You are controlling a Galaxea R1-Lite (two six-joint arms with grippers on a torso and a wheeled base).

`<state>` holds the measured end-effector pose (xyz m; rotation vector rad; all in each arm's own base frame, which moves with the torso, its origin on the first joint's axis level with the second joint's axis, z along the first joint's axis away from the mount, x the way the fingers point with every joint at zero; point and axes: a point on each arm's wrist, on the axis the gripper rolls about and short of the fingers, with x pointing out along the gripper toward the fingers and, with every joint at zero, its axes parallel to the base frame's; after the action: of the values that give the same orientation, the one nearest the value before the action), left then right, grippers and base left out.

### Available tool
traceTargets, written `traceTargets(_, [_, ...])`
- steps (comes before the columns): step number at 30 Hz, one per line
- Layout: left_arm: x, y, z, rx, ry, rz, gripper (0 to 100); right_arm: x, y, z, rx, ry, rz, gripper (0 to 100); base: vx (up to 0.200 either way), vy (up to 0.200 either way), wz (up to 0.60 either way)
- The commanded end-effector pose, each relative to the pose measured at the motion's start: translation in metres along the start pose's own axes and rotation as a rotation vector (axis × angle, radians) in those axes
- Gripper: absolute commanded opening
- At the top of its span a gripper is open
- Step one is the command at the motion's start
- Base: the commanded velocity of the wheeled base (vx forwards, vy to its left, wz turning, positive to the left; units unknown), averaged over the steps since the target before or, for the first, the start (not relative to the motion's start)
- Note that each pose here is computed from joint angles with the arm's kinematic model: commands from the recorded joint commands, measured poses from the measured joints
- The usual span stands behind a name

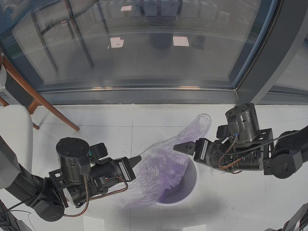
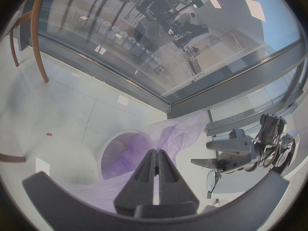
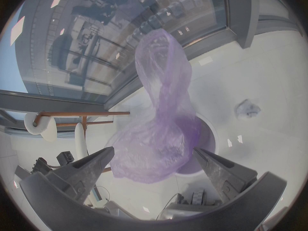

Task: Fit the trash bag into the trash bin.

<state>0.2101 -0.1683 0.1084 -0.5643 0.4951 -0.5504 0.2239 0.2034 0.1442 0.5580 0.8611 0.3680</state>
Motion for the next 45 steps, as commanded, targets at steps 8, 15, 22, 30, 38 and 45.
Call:
traceTargets(8, [0.001, -0.001, 0.001, -0.001, -0.010, 0.001, 0, 0.014, 0.034, -0.006, 0.094, 0.034, 0.047, 100, 0.000, 0.000, 0.00])
traceTargets(15, [0.000, 0.000, 0.001, -0.001, -0.009, 0.005, 0, 0.041, 0.039, -0.003, 0.095, 0.003, 0.008, 100, 0.000, 0.000, 0.00])
traceTargets(22, [-0.001, -0.001, 0.003, -0.001, -0.019, 0.008, 0, 0.057, 0.047, -0.003, 0.090, -0.001, 0.010, 100, 0.000, 0.000, 0.00])
traceTargets(30, [0.001, -0.001, 0.003, -0.002, -0.023, 0.007, 0, 0.056, 0.046, -0.005, 0.086, 0.002, 0.007, 0, 0.000, 0.000, 0.00])
traceTargets(38, [0.000, 0.001, 0.006, 0.000, -0.037, 0.017, 0, 0.048, 0.047, -0.009, 0.079, 0.011, 0.012, 0, 0.000, 0.000, 0.00])
traceTargets(45, [-0.001, 0.014, 0.021, -0.019, -0.097, 0.065, 0, 0.017, 0.035, -0.011, 0.066, 0.006, 0.014, 0, 0.000, 0.000, 0.00])
